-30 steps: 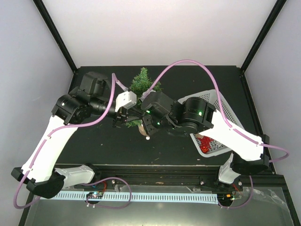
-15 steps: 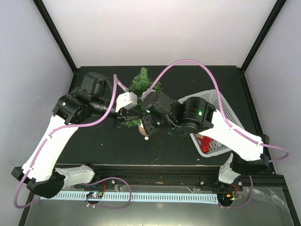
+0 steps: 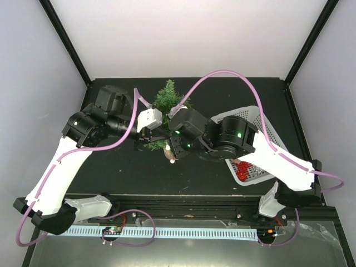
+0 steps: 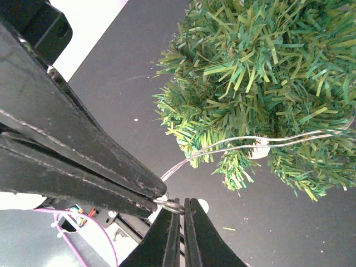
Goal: Decorate the small christmas tree
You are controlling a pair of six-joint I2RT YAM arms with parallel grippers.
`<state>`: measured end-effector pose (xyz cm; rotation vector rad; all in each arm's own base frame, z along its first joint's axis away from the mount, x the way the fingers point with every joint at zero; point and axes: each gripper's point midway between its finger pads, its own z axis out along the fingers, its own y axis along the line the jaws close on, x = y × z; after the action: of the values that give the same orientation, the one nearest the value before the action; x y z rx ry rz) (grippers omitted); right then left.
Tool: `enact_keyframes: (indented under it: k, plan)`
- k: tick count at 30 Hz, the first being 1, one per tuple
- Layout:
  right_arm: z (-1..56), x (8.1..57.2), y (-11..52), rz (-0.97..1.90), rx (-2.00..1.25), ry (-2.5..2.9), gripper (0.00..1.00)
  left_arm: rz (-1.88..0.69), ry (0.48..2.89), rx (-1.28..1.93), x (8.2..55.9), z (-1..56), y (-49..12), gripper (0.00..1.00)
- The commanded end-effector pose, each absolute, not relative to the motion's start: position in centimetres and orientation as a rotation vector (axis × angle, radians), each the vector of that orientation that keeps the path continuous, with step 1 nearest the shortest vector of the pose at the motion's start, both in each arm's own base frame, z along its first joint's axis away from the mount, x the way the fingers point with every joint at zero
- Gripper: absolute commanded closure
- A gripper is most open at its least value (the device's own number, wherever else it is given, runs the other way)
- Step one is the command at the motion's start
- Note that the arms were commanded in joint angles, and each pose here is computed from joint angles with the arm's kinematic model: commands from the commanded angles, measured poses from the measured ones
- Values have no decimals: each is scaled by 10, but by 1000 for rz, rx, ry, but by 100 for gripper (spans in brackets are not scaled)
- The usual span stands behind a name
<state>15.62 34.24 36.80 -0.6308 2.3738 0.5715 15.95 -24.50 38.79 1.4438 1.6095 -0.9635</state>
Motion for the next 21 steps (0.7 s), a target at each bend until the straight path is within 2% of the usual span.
enact_keyframes:
  k: [1,7,12,21]
  plan:
    - [386,160,334,618,-549,2314,93,-955,1579,1442,155,395,-244,98]
    - [384,162,326,609,-506,2315,69,-956,1576,1438,155,396,-245,98]
    - [382,159,322,618,-503,2320,63,-955,1576,1426,157,399,-245,98]
    - [341,144,309,647,-566,2326,62,-1003,1558,1394,158,422,-249,98]
